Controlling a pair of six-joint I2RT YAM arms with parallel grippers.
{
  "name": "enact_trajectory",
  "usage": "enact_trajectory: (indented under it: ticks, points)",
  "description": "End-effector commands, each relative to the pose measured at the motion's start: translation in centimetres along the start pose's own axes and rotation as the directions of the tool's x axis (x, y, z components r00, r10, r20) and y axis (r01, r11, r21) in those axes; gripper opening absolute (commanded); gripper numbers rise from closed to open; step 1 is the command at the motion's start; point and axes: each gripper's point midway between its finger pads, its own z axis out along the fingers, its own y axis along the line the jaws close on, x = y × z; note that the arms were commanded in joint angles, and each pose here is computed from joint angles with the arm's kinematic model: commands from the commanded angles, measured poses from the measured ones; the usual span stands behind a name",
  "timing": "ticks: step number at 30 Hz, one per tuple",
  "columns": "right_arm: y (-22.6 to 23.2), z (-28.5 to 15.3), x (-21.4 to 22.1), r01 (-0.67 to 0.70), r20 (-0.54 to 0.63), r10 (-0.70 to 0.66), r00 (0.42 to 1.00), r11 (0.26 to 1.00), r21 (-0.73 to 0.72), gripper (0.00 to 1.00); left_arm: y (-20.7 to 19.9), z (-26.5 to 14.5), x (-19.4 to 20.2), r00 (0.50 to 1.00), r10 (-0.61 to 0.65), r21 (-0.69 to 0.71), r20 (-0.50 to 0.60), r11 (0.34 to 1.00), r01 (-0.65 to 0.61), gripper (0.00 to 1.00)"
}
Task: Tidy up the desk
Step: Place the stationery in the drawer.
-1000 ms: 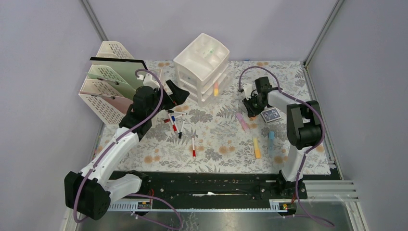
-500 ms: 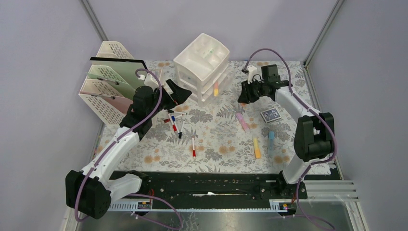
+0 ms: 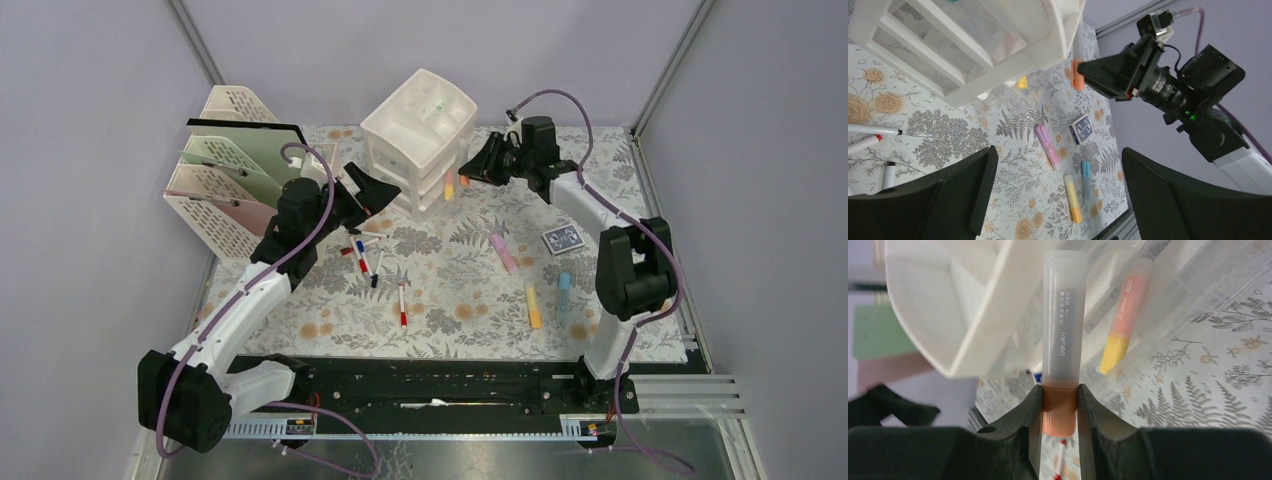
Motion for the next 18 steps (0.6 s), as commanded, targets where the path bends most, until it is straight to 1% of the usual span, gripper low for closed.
enact_trajectory:
  ticks: [1, 4, 5, 8, 10, 12, 15, 18]
  points:
    - [0.9, 2.3, -4.1, -0.304, 0.153, 0.299, 0.942, 0.953, 0.01, 0.01, -1.0, 0.2, -0.5, 0.999, -0.042, 0.051, 0.018, 0.998, 0.041, 0.99]
    - [0.4, 3.5, -4.5, -0.332, 0.161, 0.322, 0.933, 0.943, 0.033, 0.03, -1.1, 0.2, -0.3, 0.999, -0.054, 0.053, 0.008, 0.997, 0.053, 0.99]
    - [0.3, 3.8, -4.6, -0.331, 0.162, 0.321, 0.933, 0.943, 0.038, 0.06, -1.0, 0.2, -0.2, 0.998, -0.059, 0.053, 0.003, 0.997, 0.058, 0.99]
    - [-0.3, 4.7, -4.3, -0.335, 0.157, 0.322, 0.934, 0.94, 0.06, 0.19, -1.0, 0.2, 0.0, 0.998, -0.067, 0.054, -0.005, 0.996, 0.067, 0.99]
    - [-0.8, 5.1, -3.8, -0.322, 0.148, 0.308, 0.94, 0.944, 0.075, 0.32, -1.0, 0.1, 0.1, 0.997, -0.073, 0.055, -0.009, 0.996, 0.074, 0.99]
    - [-1.3, 5.4, -3.1, -0.311, 0.135, 0.299, 0.945, 0.946, 0.088, 0.41, -0.9, 0.2, 0.3, 0.997, -0.079, 0.057, -0.013, 0.995, 0.079, 0.99]
    - [-1.5, 5.6, -2.4, -0.285, 0.117, 0.274, 0.955, 0.954, 0.091, 0.5, -1.0, 0.2, 0.4, 0.996, -0.084, 0.066, -0.015, 0.994, 0.085, 0.99]
    - [-1.2, 5.5, -2.3, -0.251, 0.107, 0.242, 0.964, 0.965, 0.079, 0.54, -1.4, 0.2, 0.4, 0.997, -0.079, 0.088, -0.025, 0.993, 0.081, 0.99]
